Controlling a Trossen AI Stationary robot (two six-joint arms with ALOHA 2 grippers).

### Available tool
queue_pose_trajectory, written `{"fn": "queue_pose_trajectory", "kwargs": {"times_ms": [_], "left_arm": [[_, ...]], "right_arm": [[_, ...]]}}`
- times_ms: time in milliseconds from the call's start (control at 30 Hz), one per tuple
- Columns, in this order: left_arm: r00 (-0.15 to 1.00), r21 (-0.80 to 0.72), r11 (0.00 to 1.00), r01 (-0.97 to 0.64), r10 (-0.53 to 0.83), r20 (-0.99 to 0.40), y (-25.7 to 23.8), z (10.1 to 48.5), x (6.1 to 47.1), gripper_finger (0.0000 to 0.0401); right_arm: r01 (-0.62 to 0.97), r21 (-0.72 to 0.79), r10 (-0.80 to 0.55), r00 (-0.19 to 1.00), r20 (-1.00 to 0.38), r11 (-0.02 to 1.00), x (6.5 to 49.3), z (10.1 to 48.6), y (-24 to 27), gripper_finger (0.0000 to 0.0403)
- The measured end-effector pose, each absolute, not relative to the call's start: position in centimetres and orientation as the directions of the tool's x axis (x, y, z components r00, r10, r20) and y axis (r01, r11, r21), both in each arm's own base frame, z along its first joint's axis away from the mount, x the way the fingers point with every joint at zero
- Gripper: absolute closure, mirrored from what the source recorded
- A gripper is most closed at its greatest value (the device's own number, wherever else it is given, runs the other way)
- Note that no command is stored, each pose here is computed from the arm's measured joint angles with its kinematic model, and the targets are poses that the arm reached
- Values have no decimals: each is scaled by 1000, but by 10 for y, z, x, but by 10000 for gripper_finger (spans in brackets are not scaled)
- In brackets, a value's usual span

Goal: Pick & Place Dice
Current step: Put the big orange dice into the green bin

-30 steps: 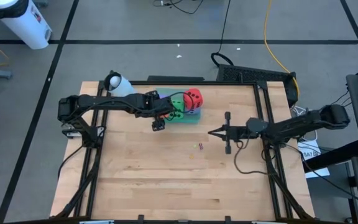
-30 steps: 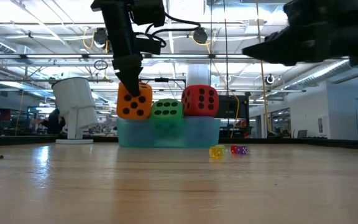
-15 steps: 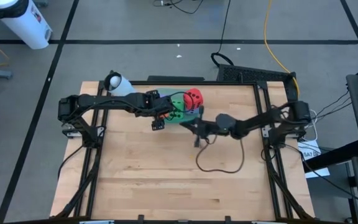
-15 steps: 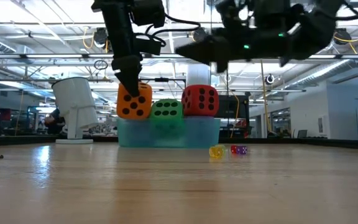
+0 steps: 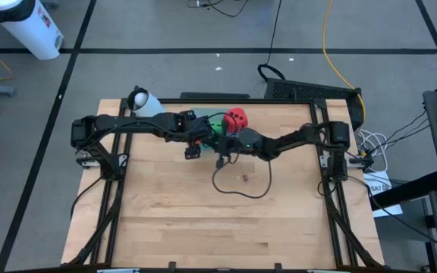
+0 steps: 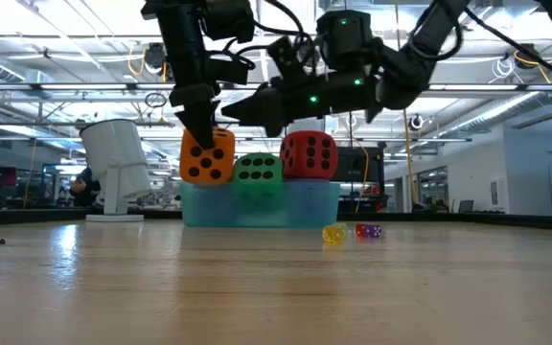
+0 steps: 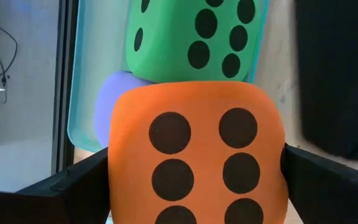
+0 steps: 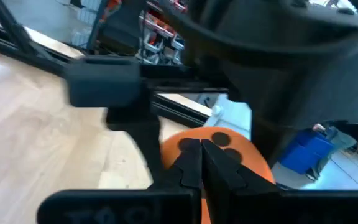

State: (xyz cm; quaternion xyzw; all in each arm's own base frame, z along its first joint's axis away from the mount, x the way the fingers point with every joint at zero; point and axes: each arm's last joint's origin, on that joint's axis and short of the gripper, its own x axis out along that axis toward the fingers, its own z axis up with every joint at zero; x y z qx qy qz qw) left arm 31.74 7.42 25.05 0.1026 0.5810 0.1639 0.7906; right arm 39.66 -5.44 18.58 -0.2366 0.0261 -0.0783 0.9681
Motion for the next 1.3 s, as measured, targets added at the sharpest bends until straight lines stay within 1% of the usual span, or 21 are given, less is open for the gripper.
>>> {"fn": "queue_pose_trajectory", "kwargs": {"times_ms": [100,300,467,667,900,1133,1300], "left_arm": [[274,349,927,-140,375,-886,74,251,318,3],[302,340,930,-142,367,-880,74,252,320,3],[304,336,932,-137,362,-881,75,252,320,3],[321,324,939,-115,344,-882,74,252,321,2],[330,314,943,-108,332,-884,74,252,322,2],[338,297,950,-100,313,-888,73,252,322,2],[341,292,951,-99,308,-888,73,252,322,2]], "right_arm": [[147,-460,-168,986,-3,876,405,187,-58,403],[148,-446,-180,983,-29,883,410,187,-65,403],[135,-461,-196,977,-88,877,408,181,-72,403],[127,-419,-211,964,-160,899,405,176,-82,403],[129,-408,-216,961,-175,904,405,174,-84,403],[114,-404,-221,948,-229,908,403,169,-86,403],[112,-403,-220,947,-233,908,403,168,-86,403]]}}
